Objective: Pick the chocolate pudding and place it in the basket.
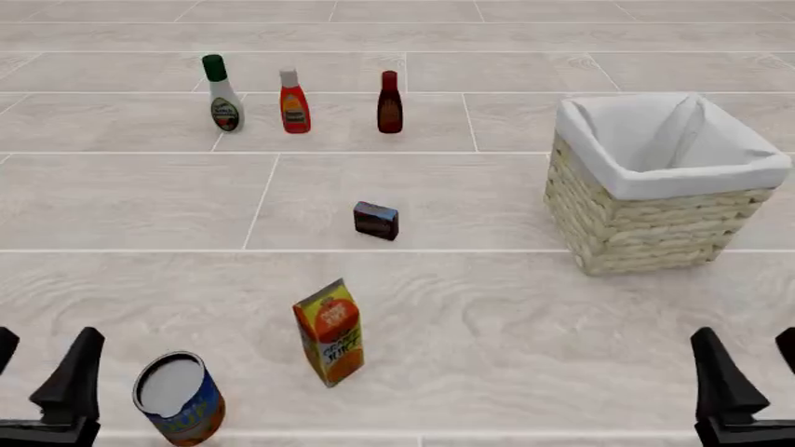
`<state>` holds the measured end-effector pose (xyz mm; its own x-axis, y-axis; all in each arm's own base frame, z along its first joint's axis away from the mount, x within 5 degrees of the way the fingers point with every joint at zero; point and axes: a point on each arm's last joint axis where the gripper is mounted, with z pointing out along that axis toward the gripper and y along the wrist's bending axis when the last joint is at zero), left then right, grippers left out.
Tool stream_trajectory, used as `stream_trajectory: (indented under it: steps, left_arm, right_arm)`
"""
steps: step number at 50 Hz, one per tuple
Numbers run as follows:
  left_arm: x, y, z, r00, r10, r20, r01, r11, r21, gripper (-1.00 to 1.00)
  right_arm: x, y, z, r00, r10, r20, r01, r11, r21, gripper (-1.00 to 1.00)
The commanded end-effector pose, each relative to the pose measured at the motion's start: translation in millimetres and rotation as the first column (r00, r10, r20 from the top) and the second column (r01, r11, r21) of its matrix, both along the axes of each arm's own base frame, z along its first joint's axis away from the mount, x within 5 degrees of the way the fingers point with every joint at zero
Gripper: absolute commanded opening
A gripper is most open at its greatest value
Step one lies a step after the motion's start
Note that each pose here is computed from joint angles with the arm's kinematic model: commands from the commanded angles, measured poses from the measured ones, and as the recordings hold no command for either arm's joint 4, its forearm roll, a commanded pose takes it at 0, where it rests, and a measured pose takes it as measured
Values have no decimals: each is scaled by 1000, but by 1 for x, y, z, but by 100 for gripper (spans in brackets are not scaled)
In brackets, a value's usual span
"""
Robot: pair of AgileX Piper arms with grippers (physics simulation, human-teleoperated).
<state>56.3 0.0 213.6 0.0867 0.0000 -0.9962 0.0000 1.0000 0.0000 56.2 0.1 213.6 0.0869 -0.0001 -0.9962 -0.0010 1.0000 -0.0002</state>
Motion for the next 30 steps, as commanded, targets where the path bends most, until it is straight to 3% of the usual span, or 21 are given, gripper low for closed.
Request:
stream_trajectory:
  steps: [1, 12, 30]
  left_arm:
    - [0, 0, 1, 1000, 0, -1, 0, 1000, 0, 100]
    - [0, 0, 1, 1000, 0, -1, 0, 1000, 0, 100]
    - [0, 0, 1, 1000, 0, -1, 0, 1000, 0, 100]
  right_arm:
    - [0, 0, 3, 1000, 7, 3, -7, 1000, -1, 100]
    - [-1, 1, 3, 1000, 18, -1, -18, 997, -78, 100]
    - [21, 3, 21, 999, 34, -35, -35, 999, -34, 100]
